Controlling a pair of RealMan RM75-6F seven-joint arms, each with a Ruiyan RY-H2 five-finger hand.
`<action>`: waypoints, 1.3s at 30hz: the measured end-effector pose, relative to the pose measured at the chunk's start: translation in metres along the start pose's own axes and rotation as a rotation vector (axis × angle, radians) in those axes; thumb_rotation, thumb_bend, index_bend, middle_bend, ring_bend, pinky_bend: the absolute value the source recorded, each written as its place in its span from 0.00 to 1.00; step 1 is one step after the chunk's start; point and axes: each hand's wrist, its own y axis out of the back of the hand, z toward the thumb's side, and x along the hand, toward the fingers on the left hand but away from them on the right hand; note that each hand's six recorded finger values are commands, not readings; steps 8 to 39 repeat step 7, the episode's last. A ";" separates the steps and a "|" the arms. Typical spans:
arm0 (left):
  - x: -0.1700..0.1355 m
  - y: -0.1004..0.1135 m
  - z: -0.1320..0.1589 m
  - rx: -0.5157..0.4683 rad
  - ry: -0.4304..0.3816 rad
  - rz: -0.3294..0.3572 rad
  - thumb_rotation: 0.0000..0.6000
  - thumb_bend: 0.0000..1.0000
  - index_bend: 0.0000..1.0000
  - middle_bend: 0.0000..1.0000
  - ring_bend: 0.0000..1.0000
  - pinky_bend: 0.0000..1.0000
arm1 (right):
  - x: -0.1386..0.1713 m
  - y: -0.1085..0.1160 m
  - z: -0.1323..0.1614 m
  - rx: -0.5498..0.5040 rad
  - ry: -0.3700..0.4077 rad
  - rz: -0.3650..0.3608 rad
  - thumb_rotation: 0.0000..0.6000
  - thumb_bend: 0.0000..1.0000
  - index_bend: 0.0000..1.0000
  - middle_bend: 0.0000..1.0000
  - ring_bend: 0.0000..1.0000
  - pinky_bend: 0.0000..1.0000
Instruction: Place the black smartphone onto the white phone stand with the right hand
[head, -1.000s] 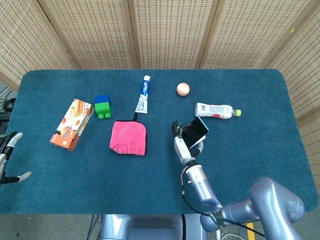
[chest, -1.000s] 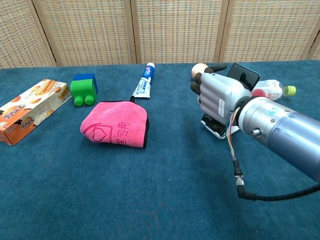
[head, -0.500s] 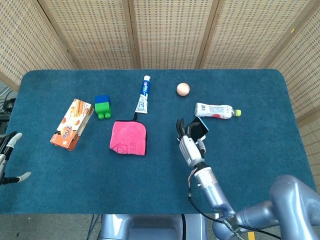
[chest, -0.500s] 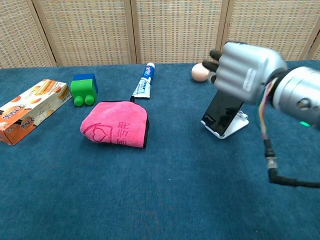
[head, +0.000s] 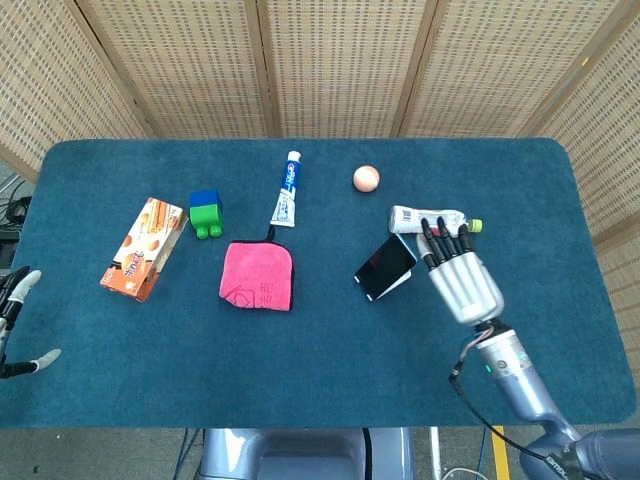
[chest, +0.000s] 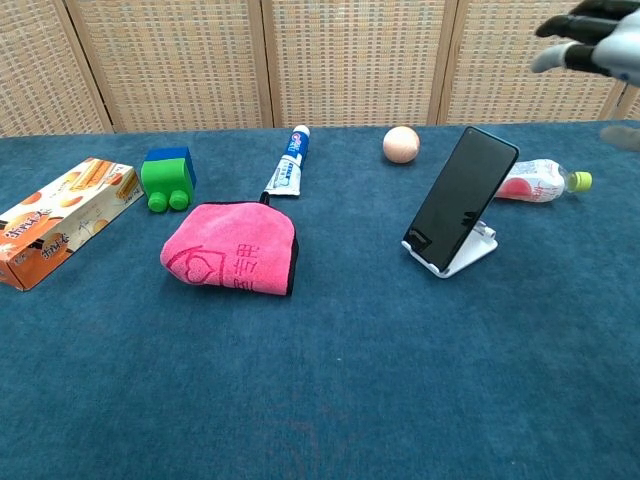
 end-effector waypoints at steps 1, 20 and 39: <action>-0.001 0.000 0.000 0.003 -0.002 0.004 1.00 0.00 0.00 0.00 0.00 0.00 | 0.006 -0.008 -0.010 -0.068 -0.021 0.004 1.00 0.13 0.09 0.00 0.00 0.10; -0.005 -0.001 0.002 0.024 -0.012 0.024 1.00 0.00 0.00 0.00 0.00 0.00 | 0.055 -0.050 -0.052 -0.370 -0.138 0.060 1.00 0.00 0.02 0.00 0.00 0.02; -0.005 -0.001 0.002 0.024 -0.012 0.024 1.00 0.00 0.00 0.00 0.00 0.00 | 0.055 -0.050 -0.052 -0.370 -0.138 0.060 1.00 0.00 0.02 0.00 0.00 0.02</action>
